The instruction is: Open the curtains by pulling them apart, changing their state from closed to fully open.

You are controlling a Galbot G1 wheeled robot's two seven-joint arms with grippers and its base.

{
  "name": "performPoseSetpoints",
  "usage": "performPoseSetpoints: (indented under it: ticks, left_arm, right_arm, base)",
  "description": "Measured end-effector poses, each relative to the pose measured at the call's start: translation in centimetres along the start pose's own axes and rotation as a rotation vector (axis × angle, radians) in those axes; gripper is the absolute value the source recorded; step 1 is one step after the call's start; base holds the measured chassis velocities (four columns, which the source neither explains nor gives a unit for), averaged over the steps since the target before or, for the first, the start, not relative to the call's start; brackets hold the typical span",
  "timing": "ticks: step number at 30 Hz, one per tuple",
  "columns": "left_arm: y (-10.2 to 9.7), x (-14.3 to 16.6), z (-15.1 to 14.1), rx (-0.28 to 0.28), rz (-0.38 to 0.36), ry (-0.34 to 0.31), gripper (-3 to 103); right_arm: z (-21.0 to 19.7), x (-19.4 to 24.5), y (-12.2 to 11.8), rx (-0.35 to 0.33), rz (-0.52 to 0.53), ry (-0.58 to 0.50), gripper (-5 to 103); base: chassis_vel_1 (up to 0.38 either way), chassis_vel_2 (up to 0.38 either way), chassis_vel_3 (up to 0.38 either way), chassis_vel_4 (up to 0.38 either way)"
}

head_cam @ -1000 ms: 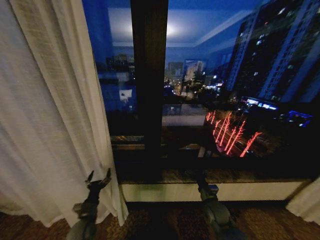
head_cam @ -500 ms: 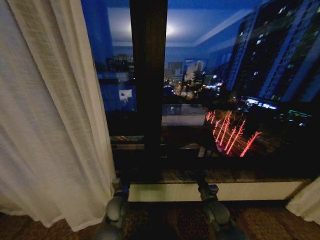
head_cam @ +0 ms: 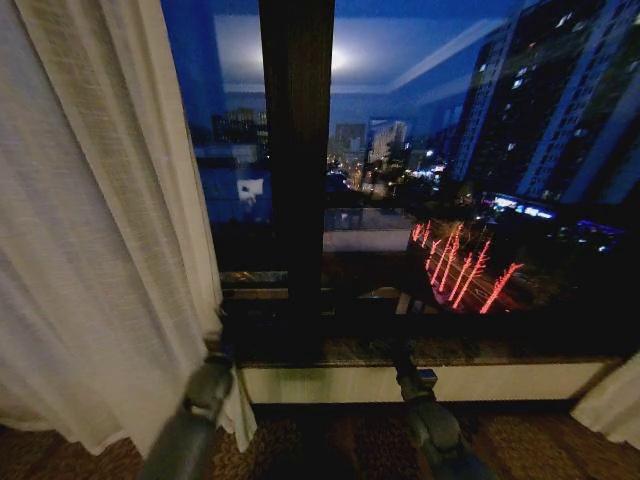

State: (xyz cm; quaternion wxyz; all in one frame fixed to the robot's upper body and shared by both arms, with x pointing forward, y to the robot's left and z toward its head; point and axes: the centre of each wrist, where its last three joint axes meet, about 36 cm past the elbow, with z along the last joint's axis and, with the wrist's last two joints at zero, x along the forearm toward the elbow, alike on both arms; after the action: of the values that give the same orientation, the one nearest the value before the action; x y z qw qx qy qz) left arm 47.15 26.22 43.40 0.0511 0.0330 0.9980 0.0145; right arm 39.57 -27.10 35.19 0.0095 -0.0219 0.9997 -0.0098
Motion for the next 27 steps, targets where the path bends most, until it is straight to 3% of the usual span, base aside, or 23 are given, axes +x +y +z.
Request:
performPoseSetpoints:
  ticks: [9,15,18,27]
  left_arm:
    - [0.3,0.5,0.6,0.0,0.0,-0.019,100]
    - [0.7,4.1,4.2,0.004,-0.016,-0.05,100]
    - [0.9,7.7,7.2,0.002,-0.029,-0.078,100]
    - [0.5,9.1,7.5,-0.005,-0.046,-0.104,100]
  right_arm:
    - [0.0,0.0,0.0,0.0,0.0,0.0,100]
    - [0.0,0.0,0.0,0.0,0.0,0.0,100]
    - [0.0,0.0,0.0,0.0,0.0,0.0,100]
    - [0.0,0.0,0.0,0.0,0.0,0.0,100]
  base:
    - [0.0,0.0,0.0,0.0]
    - [0.0,0.0,0.0,0.0]
    - [0.0,0.0,0.0,0.0]
    - [0.0,0.0,0.0,0.0]
